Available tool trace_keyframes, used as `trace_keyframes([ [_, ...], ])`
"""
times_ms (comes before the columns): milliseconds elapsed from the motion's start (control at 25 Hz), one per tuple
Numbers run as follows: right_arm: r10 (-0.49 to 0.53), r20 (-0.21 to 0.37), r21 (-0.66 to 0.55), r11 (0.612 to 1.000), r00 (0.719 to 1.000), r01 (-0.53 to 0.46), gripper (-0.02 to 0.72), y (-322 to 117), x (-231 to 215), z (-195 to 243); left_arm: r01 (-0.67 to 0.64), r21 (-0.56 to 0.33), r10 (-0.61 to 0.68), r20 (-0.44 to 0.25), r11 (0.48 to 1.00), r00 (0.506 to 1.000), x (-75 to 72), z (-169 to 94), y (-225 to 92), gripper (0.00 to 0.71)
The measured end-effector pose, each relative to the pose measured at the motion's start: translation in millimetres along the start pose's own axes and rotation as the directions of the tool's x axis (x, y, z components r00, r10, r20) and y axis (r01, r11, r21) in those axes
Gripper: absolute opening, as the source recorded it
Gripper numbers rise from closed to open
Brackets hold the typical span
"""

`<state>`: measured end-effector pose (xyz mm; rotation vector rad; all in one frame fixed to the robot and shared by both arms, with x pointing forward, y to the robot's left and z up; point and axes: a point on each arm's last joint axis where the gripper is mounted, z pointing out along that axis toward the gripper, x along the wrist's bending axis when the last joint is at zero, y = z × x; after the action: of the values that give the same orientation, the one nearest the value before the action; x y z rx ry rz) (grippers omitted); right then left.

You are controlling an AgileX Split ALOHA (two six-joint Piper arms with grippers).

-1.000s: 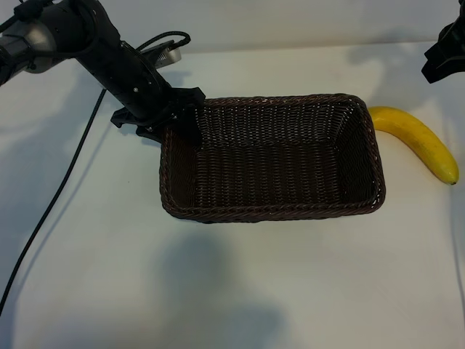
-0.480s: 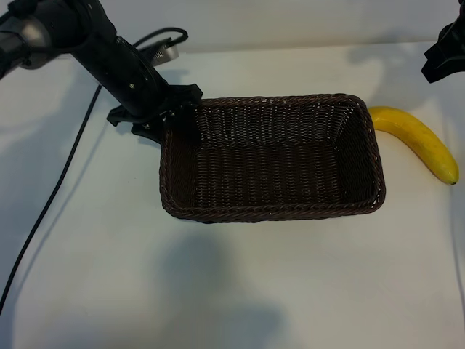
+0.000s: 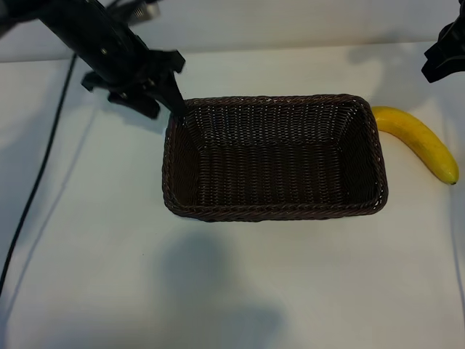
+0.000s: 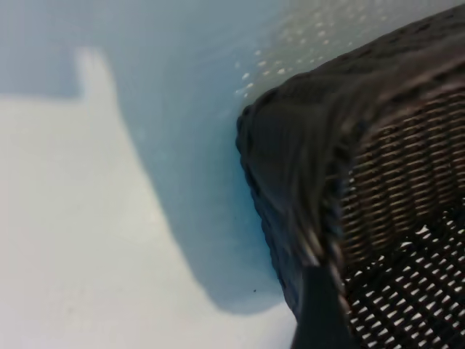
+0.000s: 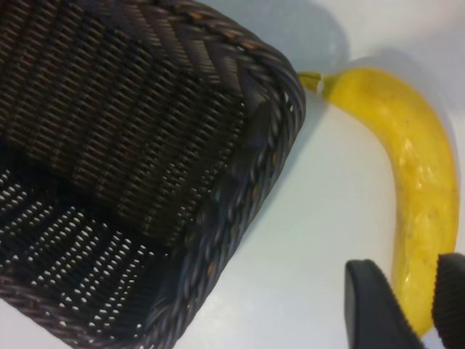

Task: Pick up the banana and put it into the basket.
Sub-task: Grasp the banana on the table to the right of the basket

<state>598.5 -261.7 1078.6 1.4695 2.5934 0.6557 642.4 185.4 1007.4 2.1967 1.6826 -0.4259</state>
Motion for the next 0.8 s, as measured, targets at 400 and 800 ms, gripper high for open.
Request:
trace_keyframes([
  [400, 0.000, 0.000, 0.000, 1.000, 1.000, 0.000, 0.249, 0, 0, 0, -0.073, -0.160, 0.067, -0.039, 0.984, 0.997, -28.2, -69, -20, 0.502],
  [800, 0.000, 0.001, -0.001, 1.000, 1.000, 0.000, 0.249, 0, 0, 0, -0.083, -0.178, 0.076, -0.042, 0.980, 0.996, -32.0, -76, -23, 0.502],
])
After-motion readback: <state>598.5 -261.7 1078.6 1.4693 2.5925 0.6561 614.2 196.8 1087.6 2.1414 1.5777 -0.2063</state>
